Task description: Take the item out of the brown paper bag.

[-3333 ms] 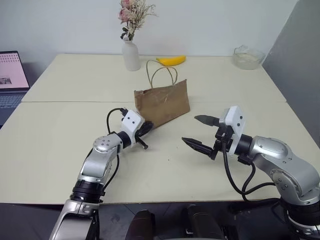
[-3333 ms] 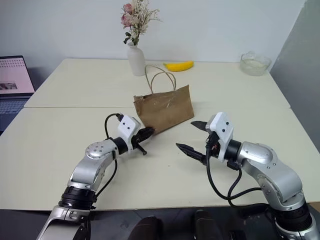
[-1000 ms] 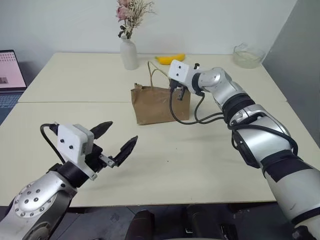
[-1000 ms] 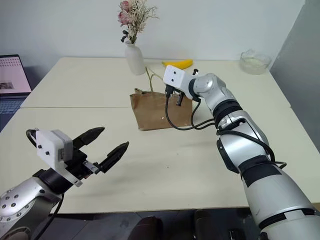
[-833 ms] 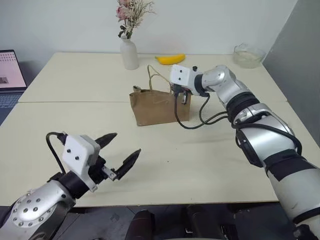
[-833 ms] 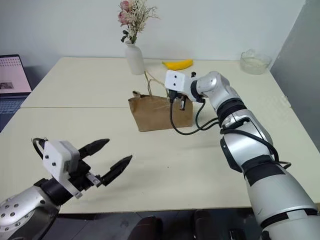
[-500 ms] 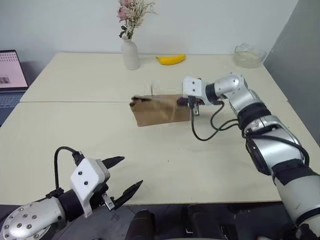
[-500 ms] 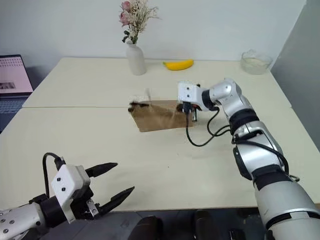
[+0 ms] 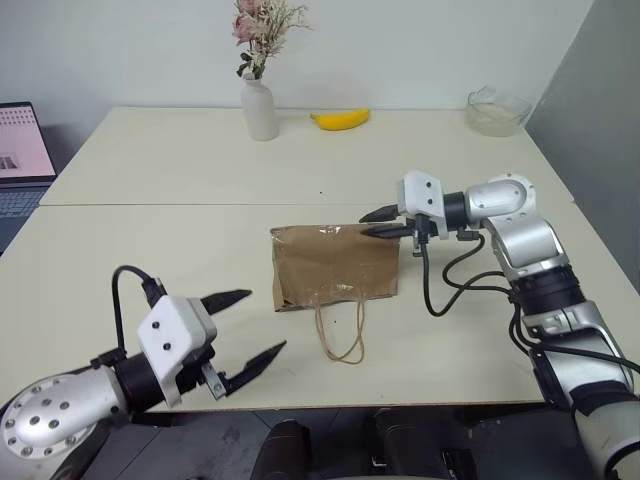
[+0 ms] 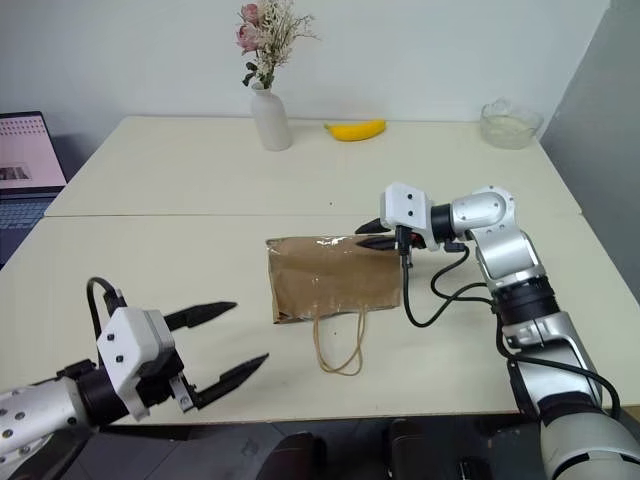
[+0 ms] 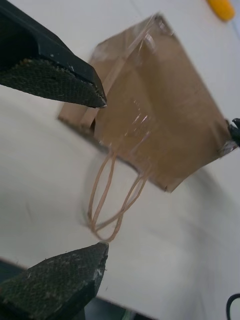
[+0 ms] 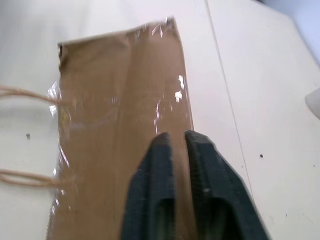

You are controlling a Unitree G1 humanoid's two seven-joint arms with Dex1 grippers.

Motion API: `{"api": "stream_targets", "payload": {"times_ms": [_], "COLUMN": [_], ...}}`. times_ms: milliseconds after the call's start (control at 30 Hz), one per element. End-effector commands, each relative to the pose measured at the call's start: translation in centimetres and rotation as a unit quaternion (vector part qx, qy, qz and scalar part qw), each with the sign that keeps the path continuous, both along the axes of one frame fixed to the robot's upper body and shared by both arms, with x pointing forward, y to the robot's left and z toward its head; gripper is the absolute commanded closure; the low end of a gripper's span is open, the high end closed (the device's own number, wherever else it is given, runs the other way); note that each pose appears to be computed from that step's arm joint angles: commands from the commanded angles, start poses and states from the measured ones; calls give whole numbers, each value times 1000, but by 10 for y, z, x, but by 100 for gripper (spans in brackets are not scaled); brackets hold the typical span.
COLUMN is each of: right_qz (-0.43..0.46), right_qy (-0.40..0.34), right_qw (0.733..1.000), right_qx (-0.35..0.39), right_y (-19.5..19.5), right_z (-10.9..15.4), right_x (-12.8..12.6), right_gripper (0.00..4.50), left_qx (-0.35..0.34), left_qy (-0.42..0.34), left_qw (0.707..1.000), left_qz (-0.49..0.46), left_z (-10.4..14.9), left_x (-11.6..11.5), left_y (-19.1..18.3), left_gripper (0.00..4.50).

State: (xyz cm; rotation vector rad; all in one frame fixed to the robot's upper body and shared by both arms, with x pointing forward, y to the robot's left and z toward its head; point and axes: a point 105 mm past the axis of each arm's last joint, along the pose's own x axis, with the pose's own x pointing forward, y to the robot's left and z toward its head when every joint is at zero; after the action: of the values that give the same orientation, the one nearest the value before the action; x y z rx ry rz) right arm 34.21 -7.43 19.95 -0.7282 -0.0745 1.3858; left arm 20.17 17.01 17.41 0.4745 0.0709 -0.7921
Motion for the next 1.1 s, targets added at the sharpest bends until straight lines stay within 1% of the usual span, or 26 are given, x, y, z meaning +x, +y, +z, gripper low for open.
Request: {"api": "stream_targets", "payload": {"times_ms": [33,133,167,200,300,467,600,767,867,1067,1100], "right_qz": [19,13,11,7,-17,-63,-81,-96,-101,-102,-98], "right_qy": [53,98,110,119,138,156,160,175,182,196,199], "right_qw": [998,995,994,993,990,986,984,980,978,975,975], "right_qx": [21,7,-5,-14,-26,-16,-18,-22,-24,-26,-28], "right_y": [-6,-11,-15,-17,-25,-34,-39,-43,-45,-45,-44], "right_z": [0,-15,-23,-29,-43,-47,-49,-54,-56,-59,-60], "right_x": [-35,-58,-66,-72,-83,-88,-94,-102,-106,-114,-116], "right_gripper": [255,153,111,79,79,79,79,79,79,79,76], "left_qx": [86,136,150,158,173,199,180,144,130,148,147], "left_qy": [-66,-59,-58,-58,-67,-98,-121,-129,-124,-127,-128], "left_qw": [994,984,979,975,962,940,936,937,938,927,926], "left_qz": [-26,-96,-122,-142,-201,-259,-276,-293,-298,-321,-324], "left_z": [1,-20,-26,-31,-44,-61,-67,-66,-63,-71,-72], "left_x": [16,16,15,15,22,44,57,63,63,65,65], "left_y": [10,7,4,2,-11,-33,-55,-79,-83,-91,-93], "left_gripper": [0,0,0,0,0,0,0,0,0,0,38]}}
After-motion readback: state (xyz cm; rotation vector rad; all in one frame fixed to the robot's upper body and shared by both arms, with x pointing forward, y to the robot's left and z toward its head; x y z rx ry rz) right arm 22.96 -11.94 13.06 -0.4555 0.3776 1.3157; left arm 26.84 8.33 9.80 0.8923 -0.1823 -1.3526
